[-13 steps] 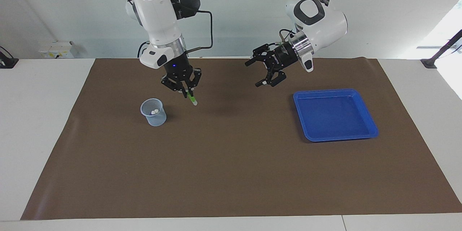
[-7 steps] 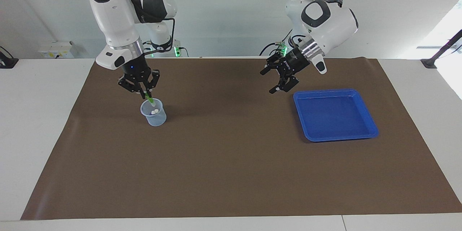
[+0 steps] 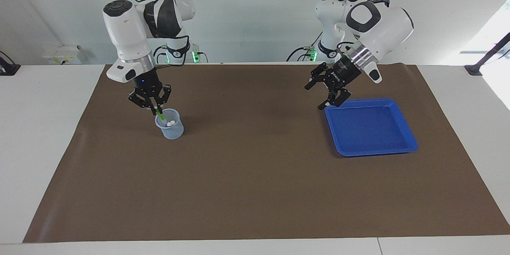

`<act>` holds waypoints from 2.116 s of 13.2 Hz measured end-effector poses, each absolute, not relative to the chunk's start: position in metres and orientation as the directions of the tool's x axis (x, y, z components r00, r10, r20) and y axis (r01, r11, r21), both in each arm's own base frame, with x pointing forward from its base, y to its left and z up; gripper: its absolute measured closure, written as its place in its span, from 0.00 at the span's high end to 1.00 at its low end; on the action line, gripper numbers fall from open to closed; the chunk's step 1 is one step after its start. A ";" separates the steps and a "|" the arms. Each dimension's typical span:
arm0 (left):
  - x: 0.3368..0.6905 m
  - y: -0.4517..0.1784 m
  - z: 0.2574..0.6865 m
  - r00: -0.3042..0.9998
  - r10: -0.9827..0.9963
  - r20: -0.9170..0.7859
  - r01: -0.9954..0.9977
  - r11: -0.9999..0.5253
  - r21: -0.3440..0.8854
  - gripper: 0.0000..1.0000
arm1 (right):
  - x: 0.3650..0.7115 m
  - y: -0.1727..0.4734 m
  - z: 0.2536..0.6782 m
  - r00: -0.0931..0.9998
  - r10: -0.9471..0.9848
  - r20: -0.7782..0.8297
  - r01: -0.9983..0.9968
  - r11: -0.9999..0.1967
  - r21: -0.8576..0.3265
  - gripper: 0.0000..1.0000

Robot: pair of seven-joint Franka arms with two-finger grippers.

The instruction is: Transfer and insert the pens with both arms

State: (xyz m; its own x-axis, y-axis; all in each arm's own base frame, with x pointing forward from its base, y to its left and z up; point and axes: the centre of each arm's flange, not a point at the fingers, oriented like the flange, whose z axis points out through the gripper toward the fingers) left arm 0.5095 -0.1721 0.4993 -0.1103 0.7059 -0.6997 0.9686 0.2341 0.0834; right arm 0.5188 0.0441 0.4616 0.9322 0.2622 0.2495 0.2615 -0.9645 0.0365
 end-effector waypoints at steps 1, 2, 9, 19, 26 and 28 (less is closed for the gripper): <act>0.511 -0.167 0.500 -0.109 0.715 -0.691 0.967 0.236 0.091 1.00 | 0.517 0.044 0.455 0.931 0.262 0.253 0.261 -0.965 0.038 0.18; 0.512 -0.163 0.499 -0.107 0.723 -0.682 0.967 0.235 0.098 1.00 | 0.515 0.044 0.450 0.930 0.261 0.257 0.260 -0.965 0.039 0.18; 0.521 -0.160 0.490 -0.048 0.808 -0.587 0.976 0.164 0.146 1.00 | 0.501 0.042 0.413 0.922 0.259 0.288 0.257 -0.965 0.046 0.18; 0.542 -0.084 0.511 0.397 0.855 -0.332 0.915 -0.341 0.216 1.00 | 0.518 0.040 0.438 0.937 0.234 0.259 0.234 -0.972 0.032 1.00; 0.531 -0.061 0.525 0.812 0.558 -0.171 0.575 -0.816 0.066 1.00 | 0.559 0.022 0.532 0.991 0.062 0.121 0.064 -0.998 -0.017 1.00; 0.527 -0.057 0.537 0.878 0.448 -0.167 0.458 -0.889 0.021 1.00 | 0.562 0.020 0.554 0.997 0.009 0.076 0.010 -1.000 -0.013 1.00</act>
